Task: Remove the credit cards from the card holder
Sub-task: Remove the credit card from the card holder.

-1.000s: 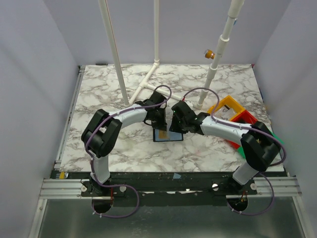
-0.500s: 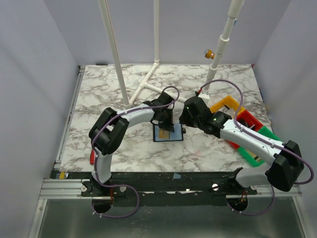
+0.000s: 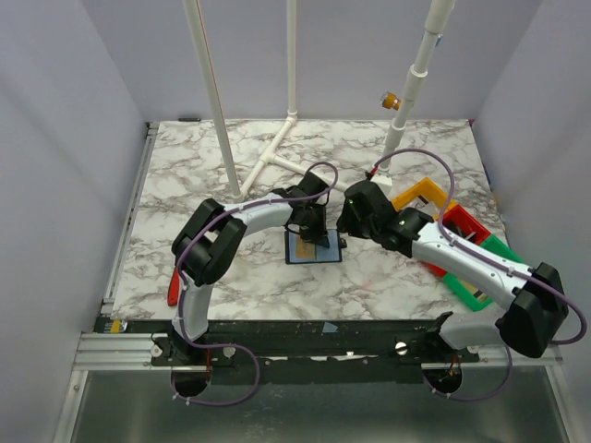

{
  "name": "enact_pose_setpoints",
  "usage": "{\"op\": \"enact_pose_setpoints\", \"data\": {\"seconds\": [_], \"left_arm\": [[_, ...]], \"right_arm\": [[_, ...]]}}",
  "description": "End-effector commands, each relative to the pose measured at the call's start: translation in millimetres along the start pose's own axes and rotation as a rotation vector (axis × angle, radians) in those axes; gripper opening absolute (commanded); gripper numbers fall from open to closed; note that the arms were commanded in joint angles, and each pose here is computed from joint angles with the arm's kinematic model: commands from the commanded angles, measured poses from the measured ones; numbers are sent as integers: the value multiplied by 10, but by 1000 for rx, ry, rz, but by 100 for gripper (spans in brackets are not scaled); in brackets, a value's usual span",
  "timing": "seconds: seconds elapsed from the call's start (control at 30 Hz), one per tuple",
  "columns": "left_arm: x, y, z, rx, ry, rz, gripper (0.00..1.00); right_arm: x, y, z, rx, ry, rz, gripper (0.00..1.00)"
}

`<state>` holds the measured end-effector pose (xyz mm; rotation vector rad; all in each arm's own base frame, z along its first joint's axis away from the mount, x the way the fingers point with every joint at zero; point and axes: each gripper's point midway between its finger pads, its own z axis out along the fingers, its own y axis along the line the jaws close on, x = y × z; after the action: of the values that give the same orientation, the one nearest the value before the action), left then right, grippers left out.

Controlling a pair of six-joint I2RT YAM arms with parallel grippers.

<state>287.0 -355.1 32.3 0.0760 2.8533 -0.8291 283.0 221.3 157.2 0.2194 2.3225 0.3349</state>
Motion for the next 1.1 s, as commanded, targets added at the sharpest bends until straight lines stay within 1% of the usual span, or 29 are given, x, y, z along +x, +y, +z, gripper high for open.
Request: {"op": "enact_pose_setpoints", "data": {"seconds": [0.0,0.07,0.17,0.37,0.47,0.73,1.07], "left_arm": [[-85,-71,-274,2,-62,23,0],[-127,-27,-398,-10,-96,23,0],[-184,156,-581,-49,-148,14,0],[-165,556,-763,-107,-191,-17,0],[-133,644,-761,-109,-185,-21,0],[-112,678,-675,-108,-170,-24,0],[-104,727,-551,-117,-150,-37,0]], "right_arm": [[29,34,41,-12,19,-12,52],[55,79,77,-30,29,-13,52],[131,154,152,-57,60,-22,52],[314,341,345,-127,126,-25,52],[405,390,464,-132,159,-32,51],[613,456,721,-133,228,-44,51],[725,460,833,-130,256,-41,51]]}}
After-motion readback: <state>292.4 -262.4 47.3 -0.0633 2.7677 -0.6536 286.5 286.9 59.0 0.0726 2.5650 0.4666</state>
